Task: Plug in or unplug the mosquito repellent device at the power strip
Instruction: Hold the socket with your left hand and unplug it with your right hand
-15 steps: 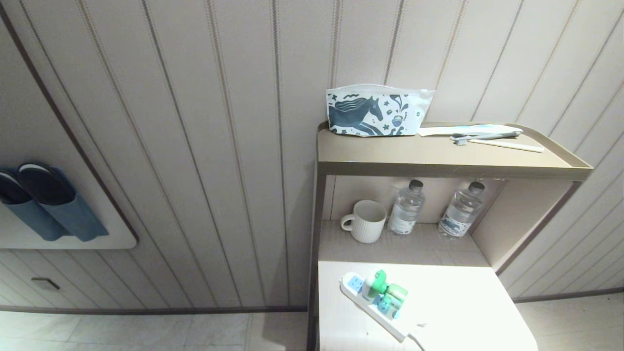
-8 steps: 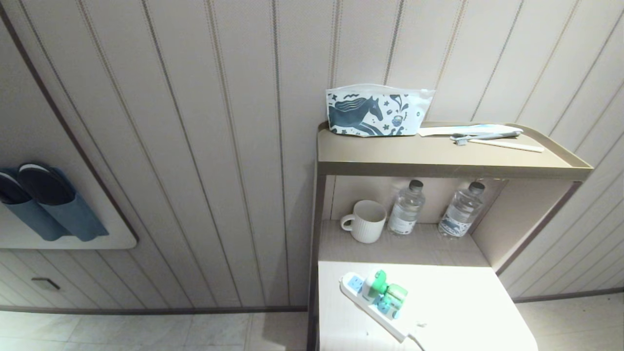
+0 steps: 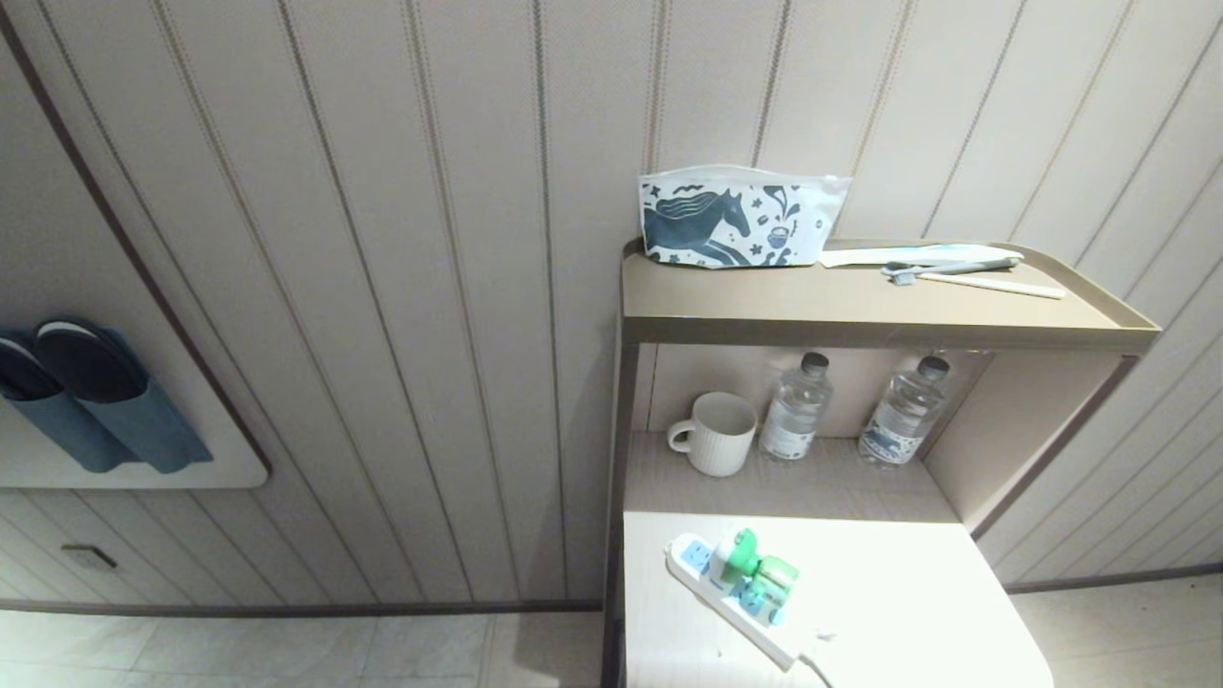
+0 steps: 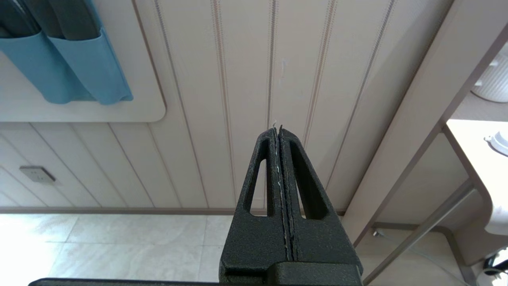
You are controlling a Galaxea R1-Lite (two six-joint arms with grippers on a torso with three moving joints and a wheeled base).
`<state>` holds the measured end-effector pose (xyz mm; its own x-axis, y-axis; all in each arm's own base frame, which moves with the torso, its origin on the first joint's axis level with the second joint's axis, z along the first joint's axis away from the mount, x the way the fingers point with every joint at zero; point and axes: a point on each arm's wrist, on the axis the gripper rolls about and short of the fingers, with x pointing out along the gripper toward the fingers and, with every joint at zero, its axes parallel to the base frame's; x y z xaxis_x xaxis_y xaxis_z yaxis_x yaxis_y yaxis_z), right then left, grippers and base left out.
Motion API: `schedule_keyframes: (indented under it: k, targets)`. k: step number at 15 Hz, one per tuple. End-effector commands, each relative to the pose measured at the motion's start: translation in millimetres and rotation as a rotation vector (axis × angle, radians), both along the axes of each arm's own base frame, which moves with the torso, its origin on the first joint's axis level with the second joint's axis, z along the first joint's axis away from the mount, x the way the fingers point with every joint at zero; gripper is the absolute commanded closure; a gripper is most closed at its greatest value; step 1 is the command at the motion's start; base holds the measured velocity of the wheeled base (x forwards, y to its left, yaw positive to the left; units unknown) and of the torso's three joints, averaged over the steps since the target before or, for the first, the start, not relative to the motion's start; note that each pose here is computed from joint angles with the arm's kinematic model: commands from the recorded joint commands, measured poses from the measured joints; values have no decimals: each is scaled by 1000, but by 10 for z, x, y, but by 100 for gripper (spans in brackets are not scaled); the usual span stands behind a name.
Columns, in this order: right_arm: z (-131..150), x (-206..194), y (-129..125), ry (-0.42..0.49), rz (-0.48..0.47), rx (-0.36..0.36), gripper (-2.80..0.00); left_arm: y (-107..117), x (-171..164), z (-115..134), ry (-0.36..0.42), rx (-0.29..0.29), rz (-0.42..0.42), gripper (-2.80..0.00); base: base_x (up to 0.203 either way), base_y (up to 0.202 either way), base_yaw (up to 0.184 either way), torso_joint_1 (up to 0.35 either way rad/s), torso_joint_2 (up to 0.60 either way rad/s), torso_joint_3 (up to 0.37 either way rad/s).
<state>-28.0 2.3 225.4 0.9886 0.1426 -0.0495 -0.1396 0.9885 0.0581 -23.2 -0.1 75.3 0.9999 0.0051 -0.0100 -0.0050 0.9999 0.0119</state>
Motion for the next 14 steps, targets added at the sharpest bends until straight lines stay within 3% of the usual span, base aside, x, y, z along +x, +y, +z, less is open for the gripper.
schedule_keyframes:
  k: [1, 5, 9, 11, 14]
  targets:
    - [252, 613, 19, 238, 22, 19, 0, 0, 0, 1, -1, 0, -1, 0, 0, 0, 0, 0, 0, 0]
    - [385, 1146, 167, 510, 157, 0, 0, 0, 0, -1, 1, 0, -1, 0, 0, 0, 0, 0, 0, 0]
    - [208, 1436, 591, 759, 417, -130, 0, 0, 0, -1, 1, 0, 0, 0, 0, 0, 0, 0, 0, 0]
    - [82, 1521, 800, 842, 505, -203, 0, 0, 0, -1, 1, 0, -1, 0, 0, 0, 0, 0, 0, 0]
    - [-75, 1677, 942, 920, 537, -282, 0, 0, 0, -1, 1, 0, 1, 0, 0, 0, 0, 0, 0, 0]
